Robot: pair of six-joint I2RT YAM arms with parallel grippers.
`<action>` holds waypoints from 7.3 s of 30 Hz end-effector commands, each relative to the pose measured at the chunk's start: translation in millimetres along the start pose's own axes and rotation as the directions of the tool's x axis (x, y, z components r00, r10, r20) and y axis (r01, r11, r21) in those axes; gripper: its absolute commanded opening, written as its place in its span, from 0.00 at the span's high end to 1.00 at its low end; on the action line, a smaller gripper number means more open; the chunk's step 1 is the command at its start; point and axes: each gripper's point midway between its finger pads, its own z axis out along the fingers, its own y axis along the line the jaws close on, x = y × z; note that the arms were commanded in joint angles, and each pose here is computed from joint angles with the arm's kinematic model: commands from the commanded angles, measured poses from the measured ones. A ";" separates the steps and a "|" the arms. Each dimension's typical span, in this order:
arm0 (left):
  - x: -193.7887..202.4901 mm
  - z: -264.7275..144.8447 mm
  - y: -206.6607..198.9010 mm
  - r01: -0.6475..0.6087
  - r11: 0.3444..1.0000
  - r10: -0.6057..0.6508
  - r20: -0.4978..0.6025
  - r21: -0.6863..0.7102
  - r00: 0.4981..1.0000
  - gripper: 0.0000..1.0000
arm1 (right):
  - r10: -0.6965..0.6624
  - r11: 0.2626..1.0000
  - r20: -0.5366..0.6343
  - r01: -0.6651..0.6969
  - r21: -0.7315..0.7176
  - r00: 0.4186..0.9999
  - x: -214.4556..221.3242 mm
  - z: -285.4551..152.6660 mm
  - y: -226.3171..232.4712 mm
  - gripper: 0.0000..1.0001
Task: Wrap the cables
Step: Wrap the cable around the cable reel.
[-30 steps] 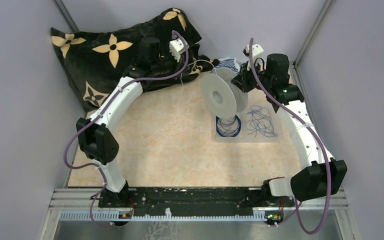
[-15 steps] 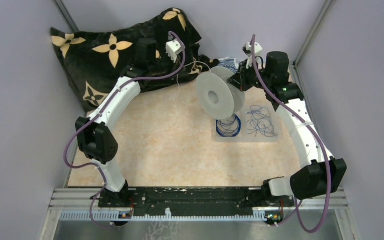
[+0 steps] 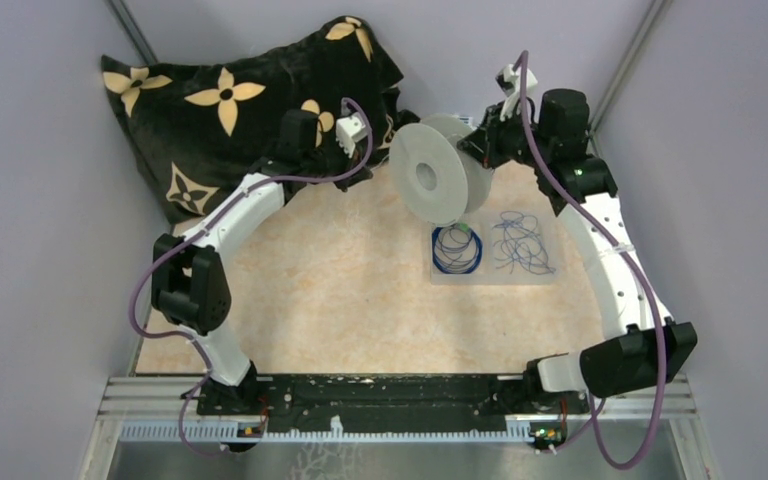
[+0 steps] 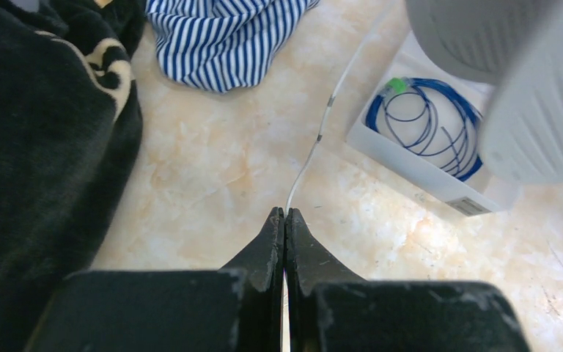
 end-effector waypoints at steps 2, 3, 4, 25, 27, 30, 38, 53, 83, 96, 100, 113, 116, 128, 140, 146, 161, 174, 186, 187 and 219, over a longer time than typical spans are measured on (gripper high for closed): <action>-22.9 -13.1 -23.2 -0.036 0.995 0.025 0.118 0.095 0.993 1.00 | -0.004 0.996 0.138 -0.009 0.094 0.990 -57.1 -7.9 -5.8 1.00; -20.6 -12.9 -27.5 -0.038 0.993 0.024 0.120 0.116 0.993 1.00 | 0.002 0.994 0.142 -0.017 0.107 0.990 -59.3 -7.7 -7.9 1.00; -17.9 -12.7 -31.1 -0.036 0.990 0.020 0.119 0.134 0.993 1.00 | 0.011 0.993 0.146 -0.028 0.118 0.989 -61.6 -7.6 -9.7 1.00; 40.2 -4.1 -69.4 0.006 0.963 -0.014 0.029 0.268 0.999 0.99 | 0.087 0.978 0.200 -0.122 0.171 0.976 -86.8 1.7 -25.6 1.00; 40.5 -3.5 -73.7 -0.002 0.960 -0.006 0.028 0.279 1.000 0.98 | 0.088 0.977 0.204 -0.124 0.172 0.975 -87.8 2.5 -26.5 1.00; 39.6 -1.5 -81.8 -0.007 0.952 -0.002 0.030 0.305 1.000 0.97 | 0.091 0.976 0.205 -0.128 0.175 0.975 -86.7 3.9 -27.9 1.00; 44.3 8.3 -102.3 -0.002 0.926 -0.006 0.019 0.377 1.000 0.92 | 0.043 0.971 0.226 -0.094 0.221 0.973 -93.7 -3.0 -33.6 1.00; 53.5 4.5 -114.4 0.017 0.904 -0.021 0.005 0.427 1.000 0.46 | -0.025 0.967 0.223 -0.034 0.254 0.974 -94.3 -19.4 -30.9 1.00; 36.5 6.3 -23.3 -0.057 0.973 0.027 0.133 0.222 0.991 0.25 | -0.028 0.982 0.179 0.061 -0.177 0.983 -105.3 -41.2 63.1 1.00; 43.3 11.2 -34.4 -0.202 0.921 0.135 0.214 0.334 0.967 0.24 | -0.022 0.957 0.176 0.072 -0.281 0.984 -111.5 -62.2 92.2 1.00; 50.2 10.7 -45.9 -0.222 0.889 0.135 0.233 0.401 0.963 0.28 | -0.026 0.957 0.182 0.078 -0.280 0.983 -113.3 -64.2 93.6 1.00; 70.6 13.6 -75.6 -0.176 0.823 0.054 0.235 0.540 0.970 0.42 | -0.037 0.968 0.190 0.082 -0.238 0.981 -117.3 -63.6 87.1 1.00; 76.3 14.1 -76.5 -0.167 0.826 0.050 0.225 0.538 0.973 0.47 | -0.043 0.972 0.190 0.086 -0.220 0.981 -118.8 -61.9 83.4 1.00; 80.6 8.8 -79.5 -0.159 0.838 0.053 0.212 0.522 0.976 0.91 | -0.036 0.988 0.197 0.065 -0.138 0.980 -121.7 -52.8 65.0 1.00; 93.6 -10.2 -97.0 -0.176 0.861 0.133 0.123 0.477 0.983 1.00 | 0.021 0.997 0.208 -0.036 0.071 0.978 -120.4 -19.0 8.1 1.00; 97.9 -13.6 -107.9 -0.221 0.863 0.220 0.055 0.455 0.974 1.00 | 0.004 0.988 0.200 -0.035 0.152 0.980 -113.3 -5.0 -16.3 1.00; 64.3 -6.5 -180.4 -0.399 0.746 0.468 0.007 0.534 0.884 1.00 | -0.019 0.961 0.155 -0.025 0.274 0.988 -88.6 26.9 -60.5 1.00; -37.6 -2.9 -213.1 -0.344 0.765 0.333 0.123 0.545 0.935 1.00 | -0.142 0.898 0.111 0.081 0.433 0.984 -59.9 27.6 -75.3 1.00; -107.6 7.8 -188.2 -0.309 0.878 0.262 0.173 0.366 0.949 1.00 | -0.221 0.848 0.063 0.160 0.505 0.973 -36.6 15.2 -80.2 1.00; -109.2 8.1 -183.8 -0.309 0.887 0.265 0.169 0.342 0.949 1.00 | -0.229 0.844 0.056 0.170 0.508 0.972 -34.1 14.0 -80.6 1.00; -95.9 13.8 -63.9 -0.218 0.970 0.210 0.078 0.106 0.975 1.00 | -0.333 0.911 -0.103 0.348 0.223 0.937 31.7 -1.4 -25.1 1.00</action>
